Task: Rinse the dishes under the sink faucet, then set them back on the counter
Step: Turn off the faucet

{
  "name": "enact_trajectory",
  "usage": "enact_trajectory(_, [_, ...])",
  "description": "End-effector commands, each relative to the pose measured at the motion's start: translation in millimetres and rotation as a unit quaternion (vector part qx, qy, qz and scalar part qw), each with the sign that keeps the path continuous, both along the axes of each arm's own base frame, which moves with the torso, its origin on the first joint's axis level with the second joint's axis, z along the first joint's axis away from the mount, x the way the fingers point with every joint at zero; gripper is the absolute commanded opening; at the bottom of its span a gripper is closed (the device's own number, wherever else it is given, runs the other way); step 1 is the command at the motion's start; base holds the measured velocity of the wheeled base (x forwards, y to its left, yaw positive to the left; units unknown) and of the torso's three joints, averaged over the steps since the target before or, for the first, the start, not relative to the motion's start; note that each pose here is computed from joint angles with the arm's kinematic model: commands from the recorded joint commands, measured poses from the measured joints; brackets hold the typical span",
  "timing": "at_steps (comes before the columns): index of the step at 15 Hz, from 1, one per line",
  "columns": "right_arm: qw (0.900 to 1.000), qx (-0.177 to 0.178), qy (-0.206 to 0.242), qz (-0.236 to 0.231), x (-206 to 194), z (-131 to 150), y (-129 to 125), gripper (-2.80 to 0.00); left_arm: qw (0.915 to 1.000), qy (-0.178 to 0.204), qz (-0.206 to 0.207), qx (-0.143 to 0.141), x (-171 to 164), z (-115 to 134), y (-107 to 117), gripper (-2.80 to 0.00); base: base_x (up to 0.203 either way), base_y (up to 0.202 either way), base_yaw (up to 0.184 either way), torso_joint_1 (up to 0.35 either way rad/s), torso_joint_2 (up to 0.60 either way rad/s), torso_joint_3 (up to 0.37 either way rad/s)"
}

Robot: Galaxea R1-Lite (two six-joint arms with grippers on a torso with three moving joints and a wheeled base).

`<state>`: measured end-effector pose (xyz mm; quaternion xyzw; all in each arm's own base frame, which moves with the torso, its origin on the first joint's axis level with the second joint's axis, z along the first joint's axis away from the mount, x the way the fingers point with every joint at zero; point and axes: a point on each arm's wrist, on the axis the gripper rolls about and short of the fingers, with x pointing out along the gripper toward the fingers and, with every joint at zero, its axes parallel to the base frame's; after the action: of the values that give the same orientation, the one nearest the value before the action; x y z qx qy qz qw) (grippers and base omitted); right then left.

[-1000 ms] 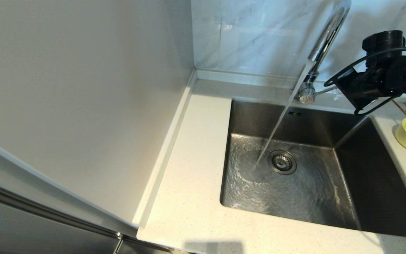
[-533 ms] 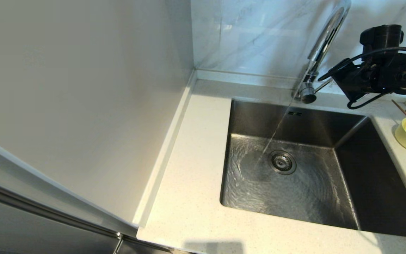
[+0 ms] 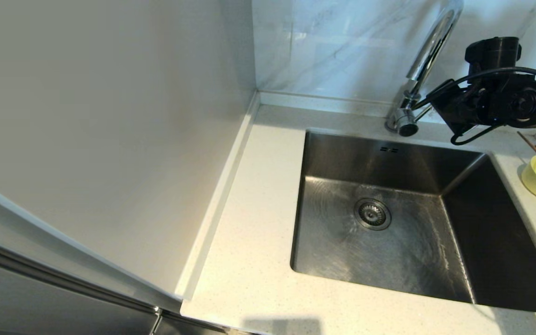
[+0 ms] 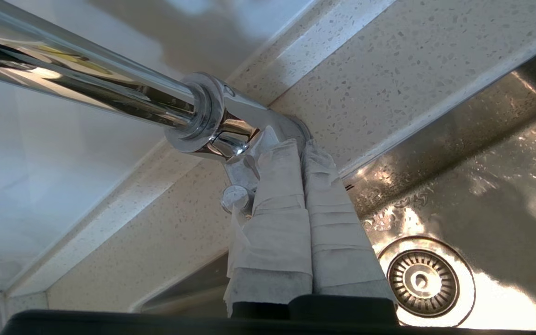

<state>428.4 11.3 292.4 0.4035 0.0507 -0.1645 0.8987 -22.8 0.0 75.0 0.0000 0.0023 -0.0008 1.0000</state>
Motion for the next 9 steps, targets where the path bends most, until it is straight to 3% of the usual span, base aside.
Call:
enact_trajectory(1, [1.000,0.002,-0.002,-0.012,-3,3,-8,-2.80,1.0000,0.000,0.000,0.000,0,0,0,-2.80,0.000,0.000,0.000,0.000,0.00,0.000])
enact_trajectory(7, [0.999,-0.001,0.010,-0.049,-56,33,-34,-2.80,1.0000,0.000,0.000,0.000,0,0,0,-2.80,0.000,0.000,0.000,0.000,0.00,0.000])
enact_trajectory(9, [0.998,-0.027,0.047,-0.046,-87,42,-35,-2.80,1.0000,0.000,0.000,0.000,0,0,0,-2.80,0.000,0.000,0.000,0.000,0.00,0.000])
